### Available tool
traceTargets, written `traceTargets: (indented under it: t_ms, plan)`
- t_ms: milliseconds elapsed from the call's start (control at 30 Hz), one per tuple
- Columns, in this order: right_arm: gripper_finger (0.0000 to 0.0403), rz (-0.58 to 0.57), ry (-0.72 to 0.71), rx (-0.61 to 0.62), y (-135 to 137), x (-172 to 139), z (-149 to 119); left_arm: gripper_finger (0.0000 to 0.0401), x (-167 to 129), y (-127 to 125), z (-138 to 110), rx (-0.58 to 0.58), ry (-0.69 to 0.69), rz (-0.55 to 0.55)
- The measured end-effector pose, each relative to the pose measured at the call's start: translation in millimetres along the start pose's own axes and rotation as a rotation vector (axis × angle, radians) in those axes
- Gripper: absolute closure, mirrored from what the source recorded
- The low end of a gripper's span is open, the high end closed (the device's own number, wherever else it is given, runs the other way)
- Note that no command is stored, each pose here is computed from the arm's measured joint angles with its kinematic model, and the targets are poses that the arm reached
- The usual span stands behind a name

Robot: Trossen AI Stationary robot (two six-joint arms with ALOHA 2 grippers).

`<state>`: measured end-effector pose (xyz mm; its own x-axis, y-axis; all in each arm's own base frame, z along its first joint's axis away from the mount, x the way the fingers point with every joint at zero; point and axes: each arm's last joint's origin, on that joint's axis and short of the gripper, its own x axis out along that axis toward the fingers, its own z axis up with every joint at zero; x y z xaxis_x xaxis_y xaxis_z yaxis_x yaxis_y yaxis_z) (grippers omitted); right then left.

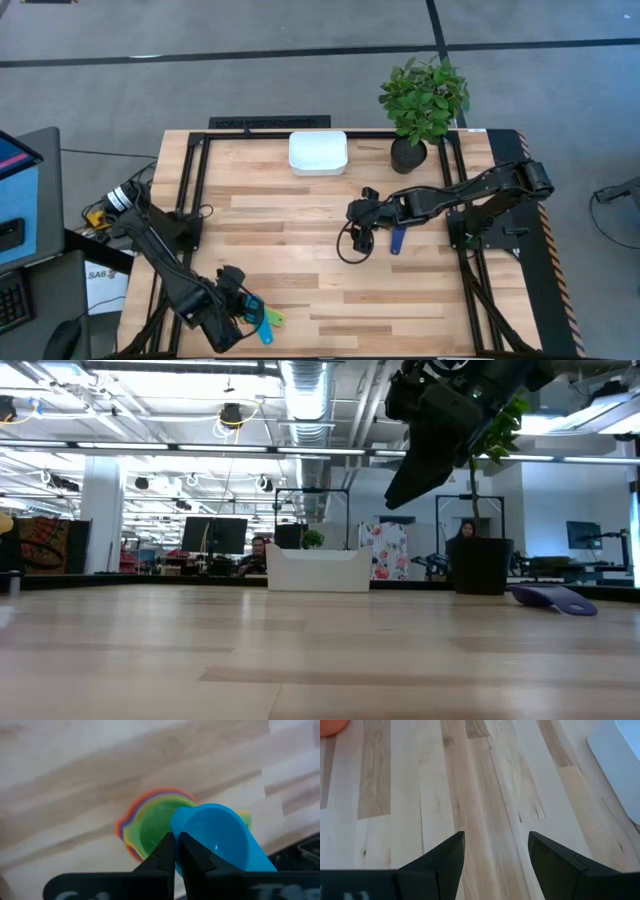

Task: Nest measuring cups in basket
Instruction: Stack the light blue measuring cup into the green measuring cup

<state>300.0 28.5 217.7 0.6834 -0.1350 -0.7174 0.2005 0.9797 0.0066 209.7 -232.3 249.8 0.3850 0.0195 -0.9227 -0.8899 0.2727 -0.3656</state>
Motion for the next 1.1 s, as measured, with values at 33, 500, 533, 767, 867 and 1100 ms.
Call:
traceTargets:
  t_ms: [33, 500, 533, 767, 867, 1100]
  plan:
    - [0.0163, 0.000, -0.001, -0.001, 0.0, 0.0, 0.0, 0.0401, 2.7, -0.6, -1.9, 0.001, 0.004, 0.003]
    - [0.0163, 0.000, 0.015, -0.010, -0.2, 0.1, -1.4, 0.0401, 8.8, 4.0, -6.4, 0.033, 0.003, 0.059]
    - [0.0163, 0.000, 0.015, -0.010, -0.2, 0.1, -1.4, 0.0401, 9.1, 4.2, -6.3, 0.030, 0.002, 0.059]
    - [0.0163, 0.000, 0.016, -0.011, -0.2, 0.2, -1.5, 0.0395, 12.8, 4.4, -3.6, 0.009, -0.007, 0.062]
    - [0.0163, 0.000, 0.015, -0.011, -0.2, 0.2, -1.5, 0.0369, 14.6, 2.0, 1.5, -0.005, -0.021, 0.064]
    - [0.0163, 0.001, 0.016, -0.006, 0.2, 0.1, -1.7, 0.0283, 16.8, -0.5, 7.7, -0.004, -0.013, 0.085]
